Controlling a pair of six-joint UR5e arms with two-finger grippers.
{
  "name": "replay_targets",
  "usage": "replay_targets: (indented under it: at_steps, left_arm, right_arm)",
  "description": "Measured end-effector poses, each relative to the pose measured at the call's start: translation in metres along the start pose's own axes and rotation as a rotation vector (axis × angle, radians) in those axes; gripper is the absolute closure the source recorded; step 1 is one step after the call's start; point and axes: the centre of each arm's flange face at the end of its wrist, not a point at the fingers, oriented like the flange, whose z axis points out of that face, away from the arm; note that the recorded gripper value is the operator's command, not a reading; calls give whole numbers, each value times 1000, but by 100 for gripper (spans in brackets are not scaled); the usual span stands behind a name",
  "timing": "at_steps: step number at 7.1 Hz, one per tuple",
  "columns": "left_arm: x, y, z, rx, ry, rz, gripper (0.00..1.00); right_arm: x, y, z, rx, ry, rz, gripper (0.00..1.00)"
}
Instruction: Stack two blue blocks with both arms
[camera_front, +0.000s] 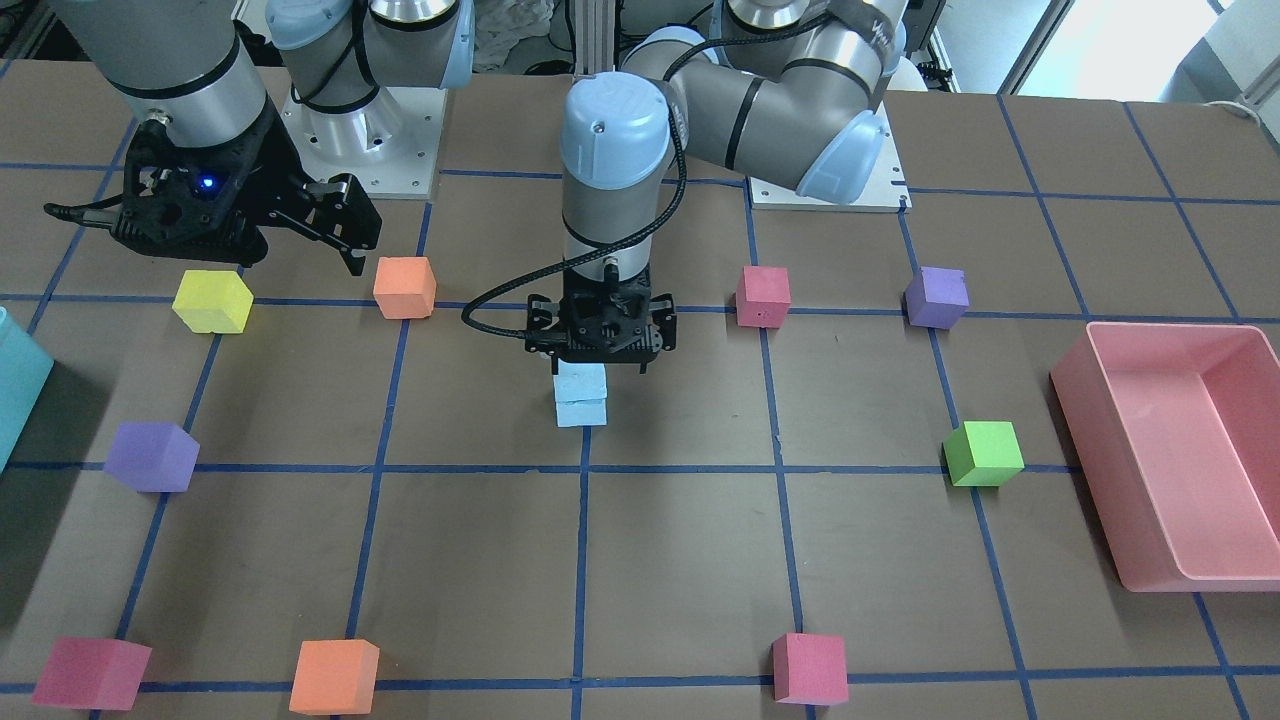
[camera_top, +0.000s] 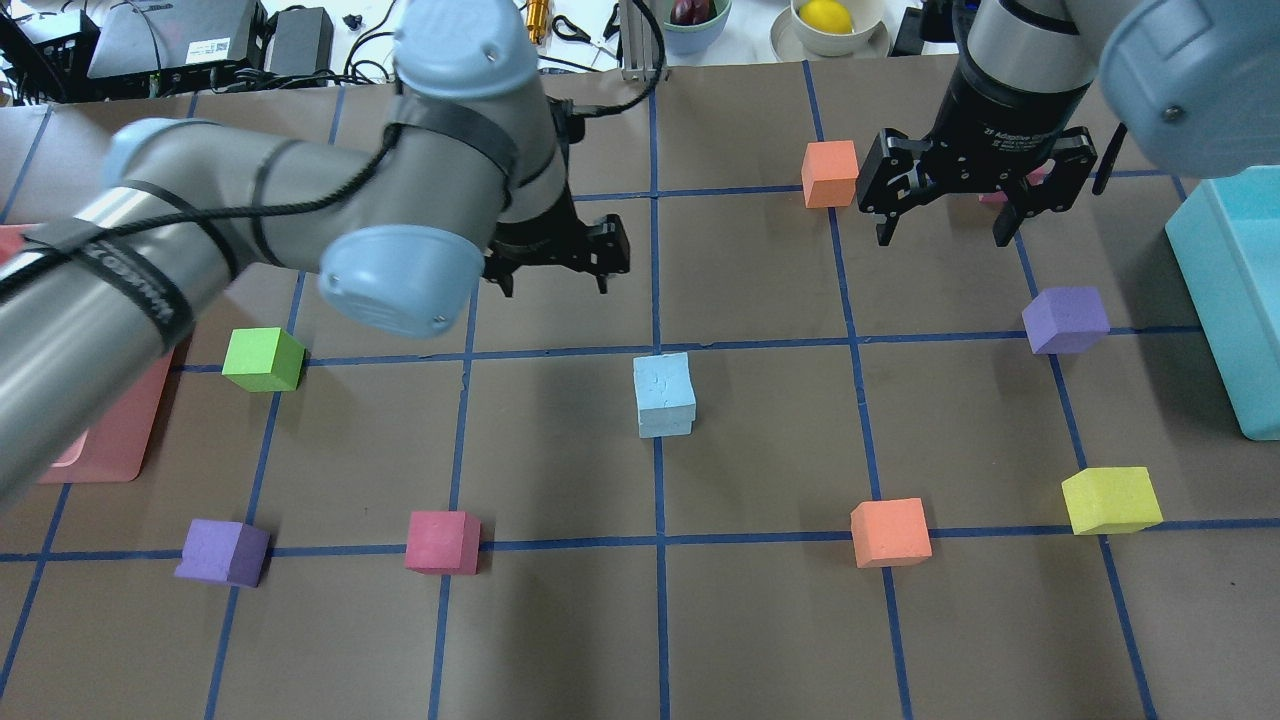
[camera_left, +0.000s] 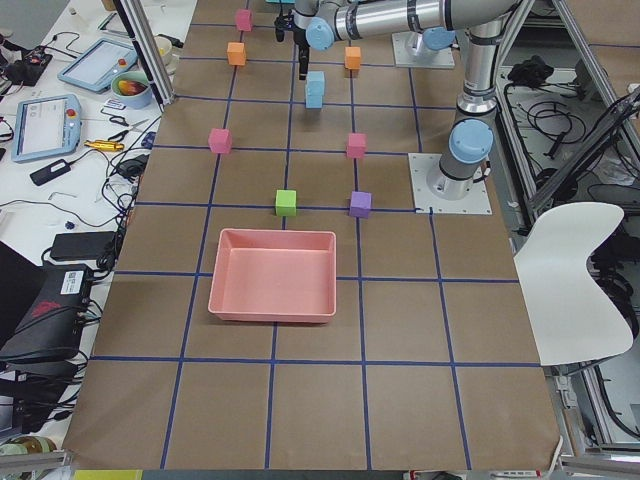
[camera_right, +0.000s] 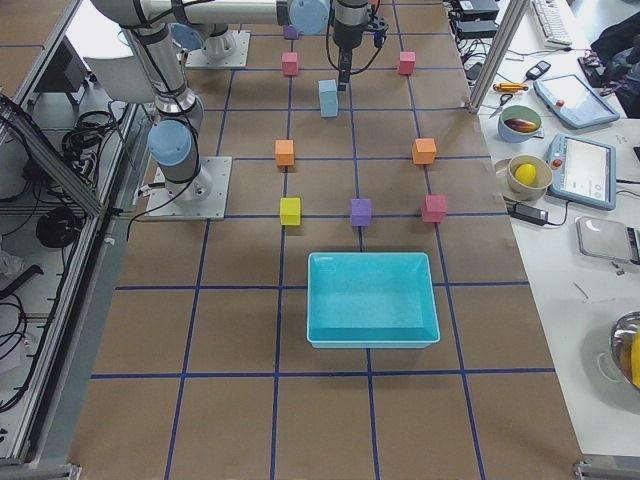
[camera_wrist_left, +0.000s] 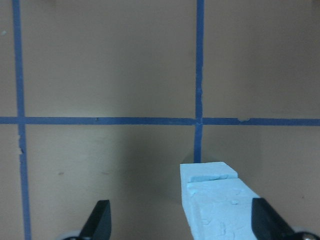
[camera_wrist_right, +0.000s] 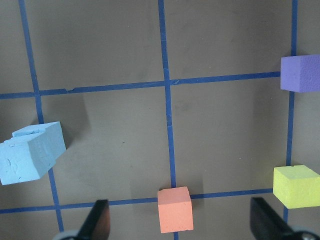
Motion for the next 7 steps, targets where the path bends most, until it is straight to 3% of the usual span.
replay_targets:
  at_steps: [2,3,7]
  left_arm:
    - [-77,-8,-59,-28,-9,17,0]
    - [-91,0,-87,-8,-14,14,0]
    - [-115,13,-111,35,-22,19,0]
  right_arm:
    - [0,0,0,-2,3,0,0]
    - [1,0,1,-2,4,0,0]
    - [0,3,-6,10,-3,0,0]
